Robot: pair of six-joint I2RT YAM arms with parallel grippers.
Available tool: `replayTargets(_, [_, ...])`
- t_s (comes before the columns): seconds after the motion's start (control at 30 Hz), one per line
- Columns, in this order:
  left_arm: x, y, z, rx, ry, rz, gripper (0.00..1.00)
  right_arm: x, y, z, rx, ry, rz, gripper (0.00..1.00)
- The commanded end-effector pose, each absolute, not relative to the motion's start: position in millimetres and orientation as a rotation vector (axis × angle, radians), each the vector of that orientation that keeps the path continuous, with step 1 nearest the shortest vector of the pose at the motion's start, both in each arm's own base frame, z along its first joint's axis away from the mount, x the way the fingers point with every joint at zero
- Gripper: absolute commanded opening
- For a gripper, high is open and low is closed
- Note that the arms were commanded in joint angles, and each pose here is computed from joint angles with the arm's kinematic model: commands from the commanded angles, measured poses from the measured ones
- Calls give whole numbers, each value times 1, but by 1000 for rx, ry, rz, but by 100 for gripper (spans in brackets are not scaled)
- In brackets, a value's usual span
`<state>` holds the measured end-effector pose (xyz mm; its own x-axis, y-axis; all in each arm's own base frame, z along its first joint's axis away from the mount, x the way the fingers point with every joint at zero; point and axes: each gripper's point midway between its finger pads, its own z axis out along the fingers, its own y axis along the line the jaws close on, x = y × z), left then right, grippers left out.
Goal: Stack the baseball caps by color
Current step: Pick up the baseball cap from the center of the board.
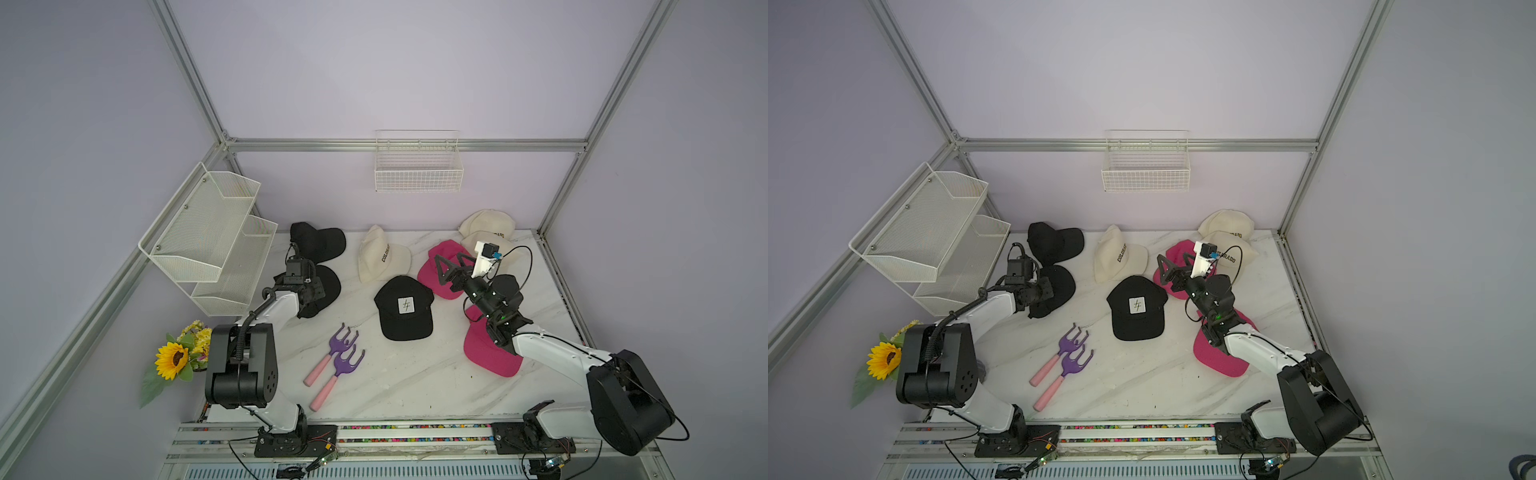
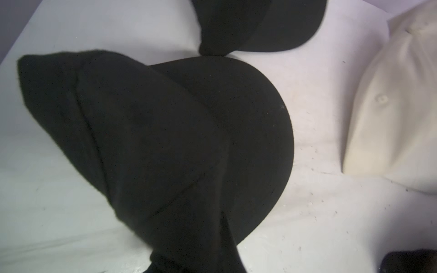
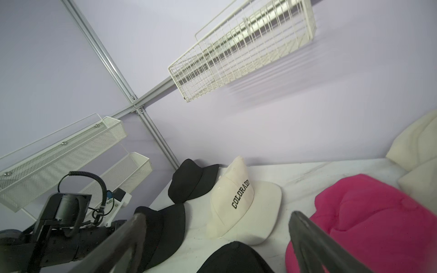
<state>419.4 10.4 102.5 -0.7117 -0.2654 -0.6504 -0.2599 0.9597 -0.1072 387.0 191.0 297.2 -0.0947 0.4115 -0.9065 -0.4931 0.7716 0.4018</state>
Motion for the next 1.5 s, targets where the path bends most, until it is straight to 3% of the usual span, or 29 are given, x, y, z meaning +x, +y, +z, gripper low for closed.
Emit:
replayTargets(0.0, [440,-30,175,-46,2206,38,0,373,190,334,-292,1337,602,97])
replayTargets(0.33, [414,-124,265,542,1921,5,1,381,215,338,-663,1389,380,97])
replayTargets(0.63, [369,-193,321,1124,1423,30,1,366,243,310,-1014,1474,419,92])
replayTargets(0.93, [338,-243,305,1502,1343,-75,1,369,243,318,-1081,1482,364,91])
replayTargets(1.27, [349,-245,277,1636,1351,79,0,397,209,331,-1009,1531,32,93])
replayTargets(1.47, [335,-259,277,1727,1241,57,0,391,235,317,-1187,1512,-33,87])
